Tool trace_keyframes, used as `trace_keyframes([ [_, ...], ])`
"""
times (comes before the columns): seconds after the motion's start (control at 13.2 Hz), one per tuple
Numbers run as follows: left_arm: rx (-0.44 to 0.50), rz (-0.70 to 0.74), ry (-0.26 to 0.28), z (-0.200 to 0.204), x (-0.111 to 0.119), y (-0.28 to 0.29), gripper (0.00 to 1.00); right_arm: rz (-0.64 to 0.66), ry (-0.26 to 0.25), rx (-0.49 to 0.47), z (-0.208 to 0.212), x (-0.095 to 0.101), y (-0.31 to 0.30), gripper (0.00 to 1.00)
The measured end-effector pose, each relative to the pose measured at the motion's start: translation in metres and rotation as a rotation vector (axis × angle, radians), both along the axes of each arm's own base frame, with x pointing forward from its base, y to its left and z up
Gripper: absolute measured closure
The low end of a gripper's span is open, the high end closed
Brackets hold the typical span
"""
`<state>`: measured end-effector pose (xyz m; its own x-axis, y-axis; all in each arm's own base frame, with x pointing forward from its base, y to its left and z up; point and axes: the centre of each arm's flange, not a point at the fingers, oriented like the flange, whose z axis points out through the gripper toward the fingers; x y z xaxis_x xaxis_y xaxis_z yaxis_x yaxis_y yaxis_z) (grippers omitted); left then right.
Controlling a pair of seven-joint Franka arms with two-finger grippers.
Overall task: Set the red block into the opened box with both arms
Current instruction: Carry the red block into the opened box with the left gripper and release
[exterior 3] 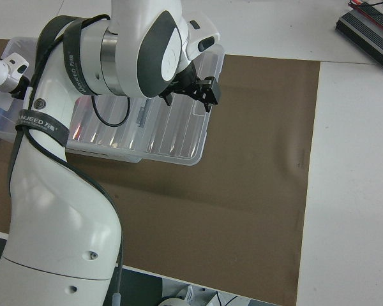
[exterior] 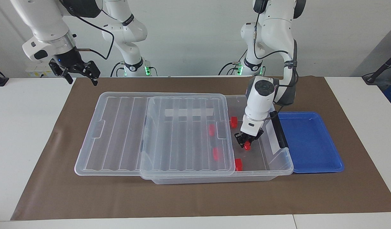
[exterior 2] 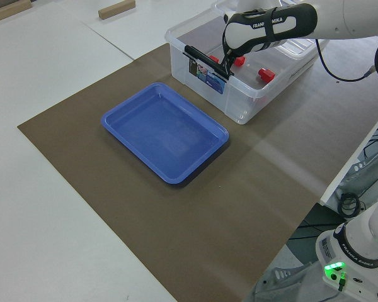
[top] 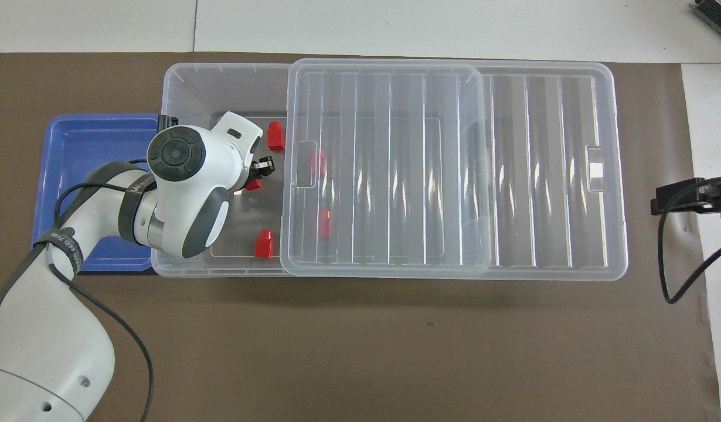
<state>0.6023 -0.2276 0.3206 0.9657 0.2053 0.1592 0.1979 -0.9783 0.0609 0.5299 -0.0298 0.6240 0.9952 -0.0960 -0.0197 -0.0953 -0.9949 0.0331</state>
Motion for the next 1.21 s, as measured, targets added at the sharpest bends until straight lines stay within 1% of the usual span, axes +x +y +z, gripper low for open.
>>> trace_keyframes([
  [0.23, 0.013, -0.012, -0.003, -0.014, 0.0, 0.001, 0.66, -0.001, 0.001, 0.0, -0.001, 0.0, 0.0, 0.0],
  [0.45, 0.015, -0.013, -0.011, -0.014, 0.001, 0.003, 0.66, -0.001, 0.002, 0.0, -0.001, 0.0, -0.001, 0.0],
  [0.53, 0.015, -0.012, -0.015, -0.013, 0.002, 0.004, 0.6, -0.001, 0.002, 0.0, -0.001, 0.0, -0.001, 0.0],
  [0.6, 0.014, -0.011, -0.018, -0.013, 0.002, 0.004, 0.5, -0.001, 0.002, 0.0, -0.001, 0.0, -0.001, 0.0],
  [0.83, 0.01, 0.01, -0.018, -0.013, 0.003, 0.004, 0.1, 0.004, 0.0, 0.0, -0.001, 0.0, -0.001, 0.0],
  [0.91, 0.004, 0.038, -0.018, -0.012, 0.002, 0.003, 0.0, 0.012, -0.001, 0.0, -0.001, 0.0, -0.002, 0.0],
  [0.98, -0.002, 0.064, -0.019, -0.009, 0.002, 0.002, 0.0, 0.021, -0.001, 0.001, -0.001, 0.0, -0.002, 0.04],
  [1.06, -0.005, 0.08, -0.021, -0.001, 0.002, 0.0, 0.0, 0.035, -0.002, 0.001, -0.001, 0.0, -0.003, 0.05],
  [1.13, -0.001, 0.089, -0.015, 0.011, 0.001, 0.0, 0.0, 0.05, -0.005, 0.001, -0.001, 0.001, -0.006, 0.16],
  [1.21, 0.006, 0.097, -0.008, 0.028, -0.002, 0.001, 0.0, 0.059, -0.007, 0.001, -0.002, 0.001, -0.009, 0.3],
])
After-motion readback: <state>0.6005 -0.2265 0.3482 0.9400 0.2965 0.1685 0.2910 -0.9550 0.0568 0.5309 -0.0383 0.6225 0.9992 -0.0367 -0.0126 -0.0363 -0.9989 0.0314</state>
